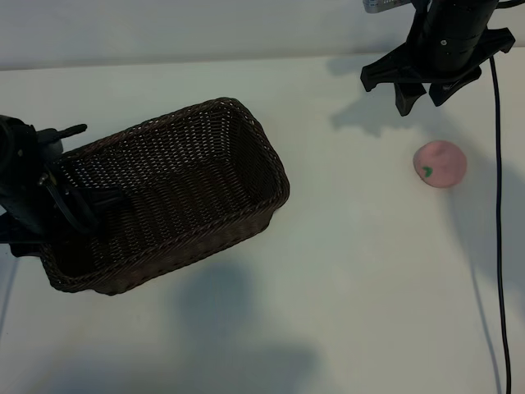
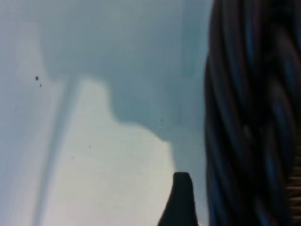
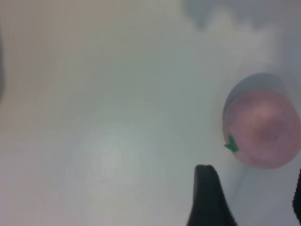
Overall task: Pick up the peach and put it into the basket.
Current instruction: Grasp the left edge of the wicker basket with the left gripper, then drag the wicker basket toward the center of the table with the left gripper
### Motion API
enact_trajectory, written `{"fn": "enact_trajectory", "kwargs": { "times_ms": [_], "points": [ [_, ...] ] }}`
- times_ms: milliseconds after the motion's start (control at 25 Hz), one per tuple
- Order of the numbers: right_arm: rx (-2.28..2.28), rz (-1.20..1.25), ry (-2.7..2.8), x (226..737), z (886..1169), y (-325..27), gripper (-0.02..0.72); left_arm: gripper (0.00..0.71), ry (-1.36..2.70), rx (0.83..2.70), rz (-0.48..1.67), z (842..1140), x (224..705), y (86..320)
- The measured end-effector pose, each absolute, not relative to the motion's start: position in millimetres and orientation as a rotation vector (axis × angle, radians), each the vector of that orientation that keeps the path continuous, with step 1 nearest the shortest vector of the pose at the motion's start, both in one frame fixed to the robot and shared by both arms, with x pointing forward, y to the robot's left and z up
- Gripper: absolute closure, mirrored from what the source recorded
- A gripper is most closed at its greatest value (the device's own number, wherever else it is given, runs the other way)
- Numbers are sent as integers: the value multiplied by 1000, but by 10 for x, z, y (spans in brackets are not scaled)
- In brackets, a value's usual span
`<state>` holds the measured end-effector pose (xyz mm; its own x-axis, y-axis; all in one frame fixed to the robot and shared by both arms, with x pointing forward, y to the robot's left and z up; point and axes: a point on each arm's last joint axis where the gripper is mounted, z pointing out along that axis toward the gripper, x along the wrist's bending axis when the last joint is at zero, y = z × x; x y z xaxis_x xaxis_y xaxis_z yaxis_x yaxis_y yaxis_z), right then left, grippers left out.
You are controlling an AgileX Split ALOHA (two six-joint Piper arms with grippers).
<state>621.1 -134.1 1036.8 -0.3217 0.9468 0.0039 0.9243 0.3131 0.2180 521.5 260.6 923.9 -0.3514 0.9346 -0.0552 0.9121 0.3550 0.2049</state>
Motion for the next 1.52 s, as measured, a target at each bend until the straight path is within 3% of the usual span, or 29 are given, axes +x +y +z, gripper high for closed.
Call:
{"fn": "enact_trajectory", "kwargs": {
  "times_ms": [120,240,440,680,1000,1520],
  "points": [
    [1751,272,2443,6210,10368,-1342,265,140,2442,1699,205,9212,5223,2604],
    [1751,272,2443,6210,10368,-1342,265,219,2438,1702,208,9209,5226,2605],
    [1751,269,2444,6209,10368,-1342,265,478,2421,1679,210,9213,5247,2593],
    [1752,268,2444,6208,10367,-1343,265,490,2400,1675,189,9215,5255,2572],
    [1753,264,2446,6205,10367,-1344,265,596,2309,1665,117,9302,5257,2496],
    [1757,255,2450,6198,10365,-1346,265,611,2088,1826,143,9715,5260,2452]
  ]
}}
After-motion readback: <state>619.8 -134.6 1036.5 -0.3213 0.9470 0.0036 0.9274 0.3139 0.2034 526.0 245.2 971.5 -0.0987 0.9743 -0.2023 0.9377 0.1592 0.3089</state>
